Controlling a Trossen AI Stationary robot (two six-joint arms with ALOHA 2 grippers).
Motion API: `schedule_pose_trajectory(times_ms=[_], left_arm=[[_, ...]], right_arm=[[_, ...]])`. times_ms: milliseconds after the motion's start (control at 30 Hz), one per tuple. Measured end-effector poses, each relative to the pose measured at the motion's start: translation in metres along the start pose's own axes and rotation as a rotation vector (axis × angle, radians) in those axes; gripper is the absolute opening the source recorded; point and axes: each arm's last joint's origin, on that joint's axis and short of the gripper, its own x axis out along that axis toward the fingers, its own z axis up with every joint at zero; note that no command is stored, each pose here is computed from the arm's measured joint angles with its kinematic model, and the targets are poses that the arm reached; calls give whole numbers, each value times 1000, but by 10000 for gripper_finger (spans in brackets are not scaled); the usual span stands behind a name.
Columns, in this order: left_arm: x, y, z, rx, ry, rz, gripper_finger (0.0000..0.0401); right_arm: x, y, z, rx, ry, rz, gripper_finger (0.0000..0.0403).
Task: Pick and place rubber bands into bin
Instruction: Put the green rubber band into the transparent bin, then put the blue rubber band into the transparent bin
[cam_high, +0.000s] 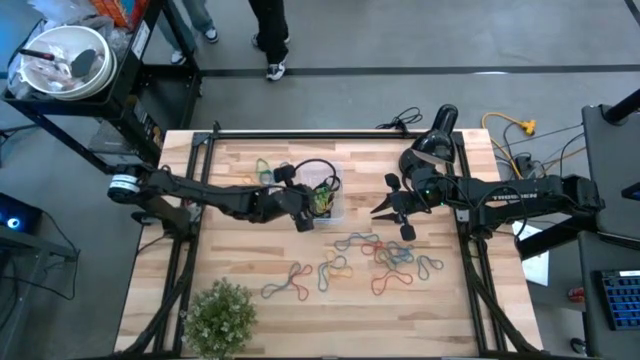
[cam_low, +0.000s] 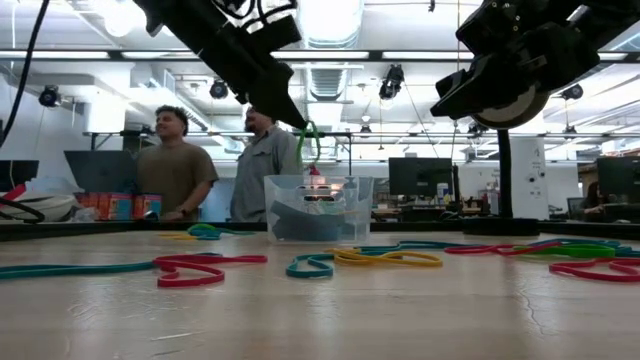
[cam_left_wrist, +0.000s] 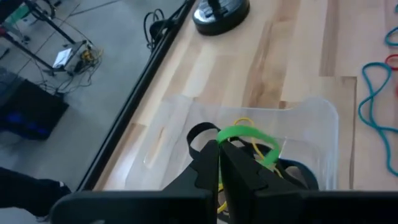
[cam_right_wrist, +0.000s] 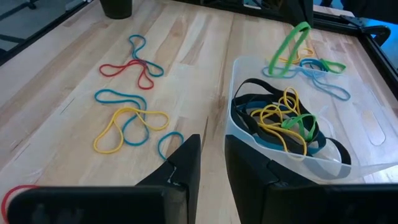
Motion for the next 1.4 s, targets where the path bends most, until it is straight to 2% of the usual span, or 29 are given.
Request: schedule_pose_trajectory(times_ms=[267, 433, 900, 1000, 1267, 1400], left_arm=[[8, 4, -4, -8, 26, -16, 0], [19, 4, -9, -41, 53, -137, 0], [24, 7, -12, -45, 66, -130, 2], [24, 7, -11, -45, 66, -131, 21], [24, 7, -11, -46, 65, -131, 105], [24, 6, -11, -45, 65, -132, 126]], right_arm=[[0, 0, 0, -2, 0, 0, 68], [0, 0, 0, -2, 0, 0, 68], [0, 0, -1, -5, 2, 0, 68], [0, 0, -1, -5, 1, 0, 68], [0, 0, -1, -1, 1, 0, 68], [1, 1, -4, 60, 9, 3, 68]])
